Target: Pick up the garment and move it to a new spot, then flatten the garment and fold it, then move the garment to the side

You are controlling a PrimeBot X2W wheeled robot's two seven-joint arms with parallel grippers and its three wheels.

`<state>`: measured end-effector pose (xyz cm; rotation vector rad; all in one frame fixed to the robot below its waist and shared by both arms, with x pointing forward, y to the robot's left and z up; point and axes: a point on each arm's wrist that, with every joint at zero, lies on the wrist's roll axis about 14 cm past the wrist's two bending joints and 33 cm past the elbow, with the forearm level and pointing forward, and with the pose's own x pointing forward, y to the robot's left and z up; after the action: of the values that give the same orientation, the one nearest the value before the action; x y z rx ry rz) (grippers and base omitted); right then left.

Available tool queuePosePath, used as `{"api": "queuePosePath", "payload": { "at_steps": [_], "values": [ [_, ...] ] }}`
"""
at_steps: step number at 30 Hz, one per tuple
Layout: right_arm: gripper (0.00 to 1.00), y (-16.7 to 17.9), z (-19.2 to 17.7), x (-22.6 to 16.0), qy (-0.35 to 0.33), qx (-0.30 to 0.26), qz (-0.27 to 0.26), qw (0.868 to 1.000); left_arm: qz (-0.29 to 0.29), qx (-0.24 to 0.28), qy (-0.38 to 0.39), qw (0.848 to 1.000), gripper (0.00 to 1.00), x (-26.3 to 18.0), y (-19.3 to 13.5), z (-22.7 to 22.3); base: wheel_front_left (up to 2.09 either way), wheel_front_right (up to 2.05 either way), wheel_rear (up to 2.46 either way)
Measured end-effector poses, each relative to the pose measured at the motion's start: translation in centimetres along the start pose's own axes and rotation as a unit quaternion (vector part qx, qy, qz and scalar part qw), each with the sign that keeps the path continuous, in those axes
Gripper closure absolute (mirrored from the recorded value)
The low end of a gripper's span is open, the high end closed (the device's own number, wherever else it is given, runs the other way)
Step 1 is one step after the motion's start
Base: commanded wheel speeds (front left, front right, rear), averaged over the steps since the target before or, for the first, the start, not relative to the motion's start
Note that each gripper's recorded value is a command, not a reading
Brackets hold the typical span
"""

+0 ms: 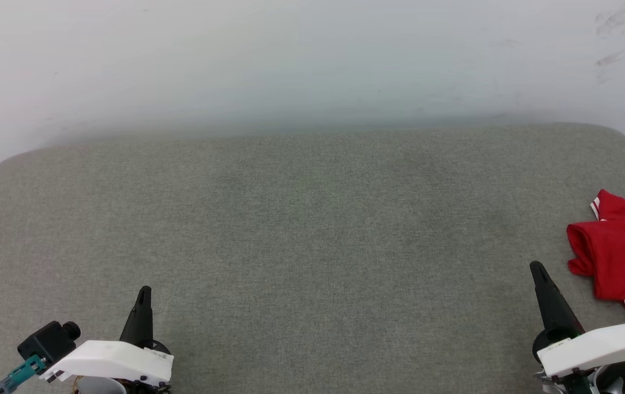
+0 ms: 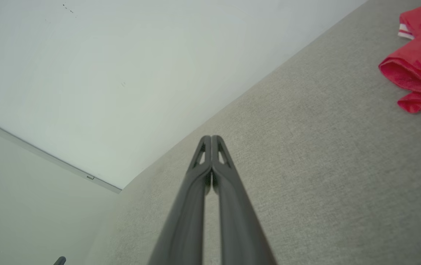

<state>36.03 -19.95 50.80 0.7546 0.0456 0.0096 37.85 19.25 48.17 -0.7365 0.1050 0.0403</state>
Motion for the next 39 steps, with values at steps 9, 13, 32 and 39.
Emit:
{"api": "queuePosePath", "payload": {
  "at_steps": [9,13,32,39],
  "values": [
    [1.0,-0.1,0.1,0.4,-0.002,0.057,0.0,0.998,-0.001,-0.061,0.003,0.998,1.0,0.2,-0.1,0.1,0.0,0.0,0.0],
    [1.0,-0.2,0.0,0.4,-0.003,0.081,-0.001,0.997,-0.001,-0.085,0.001,0.996,1.0,0.3,-0.2,0.3,0.0,0.0,0.0],
    [1.0,-0.3,0.0,1.1,-0.007,0.184,0.001,0.983,-0.007,-0.191,0.0,0.982,1.0,0.5,-0.4,0.6,0.0,0.0,0.0],
    [1.0,-0.3,0.0,1.4,-0.009,0.218,0.002,0.976,-0.01,-0.225,0.0,0.974,1.0,0.5,-0.4,0.7,0.0,0.0,0.0]
  ]
}}
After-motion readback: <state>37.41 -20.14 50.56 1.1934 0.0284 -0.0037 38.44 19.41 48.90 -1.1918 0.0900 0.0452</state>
